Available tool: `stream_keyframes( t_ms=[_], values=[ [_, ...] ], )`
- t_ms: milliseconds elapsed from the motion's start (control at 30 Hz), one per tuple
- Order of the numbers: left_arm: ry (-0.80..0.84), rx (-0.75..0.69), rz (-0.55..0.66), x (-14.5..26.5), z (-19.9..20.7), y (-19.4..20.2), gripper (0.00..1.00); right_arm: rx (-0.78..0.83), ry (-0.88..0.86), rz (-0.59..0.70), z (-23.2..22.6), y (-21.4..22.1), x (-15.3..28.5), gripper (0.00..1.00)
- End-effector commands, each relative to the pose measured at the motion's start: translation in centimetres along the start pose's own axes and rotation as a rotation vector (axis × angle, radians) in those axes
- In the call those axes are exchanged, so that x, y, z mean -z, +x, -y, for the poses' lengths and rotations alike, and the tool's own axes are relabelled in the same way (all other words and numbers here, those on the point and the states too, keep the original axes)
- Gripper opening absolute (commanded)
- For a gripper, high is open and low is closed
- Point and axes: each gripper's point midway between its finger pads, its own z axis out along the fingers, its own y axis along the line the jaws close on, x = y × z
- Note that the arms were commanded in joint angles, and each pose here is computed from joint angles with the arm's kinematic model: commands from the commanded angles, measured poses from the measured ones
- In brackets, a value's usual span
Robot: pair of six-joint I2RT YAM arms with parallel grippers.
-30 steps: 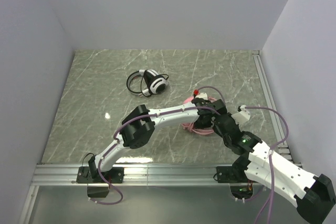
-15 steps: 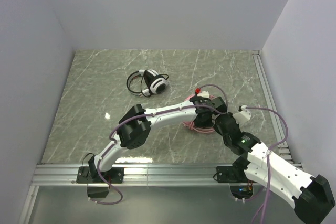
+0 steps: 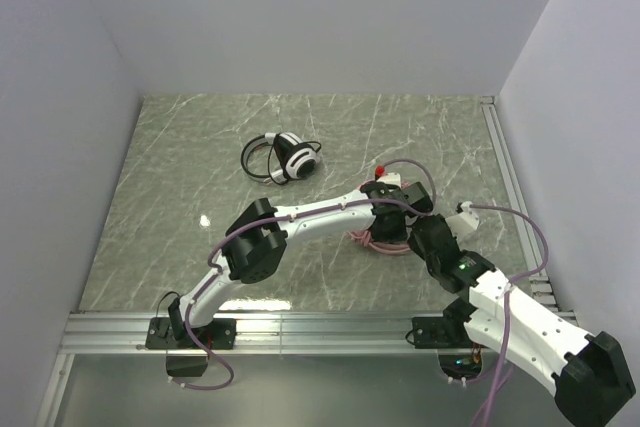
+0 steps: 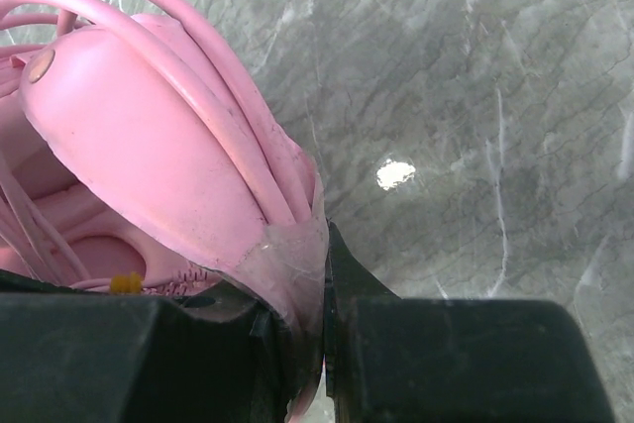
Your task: Wrap the headphones
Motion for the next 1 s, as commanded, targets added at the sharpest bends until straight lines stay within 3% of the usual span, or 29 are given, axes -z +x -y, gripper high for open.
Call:
stream_keyframes(
  t_ms=[0,200,700,967],
  values=[
    [0.114,-0.037,0.032,3.5,3.0,-1.1,0.41,-0.125,-0.081,0.056,-2.8,-1.7,-0.2,0.00],
    [0.139,-0.048,0.055,3.7,4.2,-2.1,0.43,-0.125,-0.072,0.031,-2.5,-1.0,-0.5,0.00],
    [0.122,-0.019,-0.002,2.6,2.9,-2.3,0.48,-0.136,-0.066,0.004,-2.1,-0.1,-0.9,0.00],
    [0.186,0.035,-0.048,1.4,4.2,-3.0,0.48,-0.134,-0.052,-0.023,-1.9,0.6,-1.2,0.00]
  ],
)
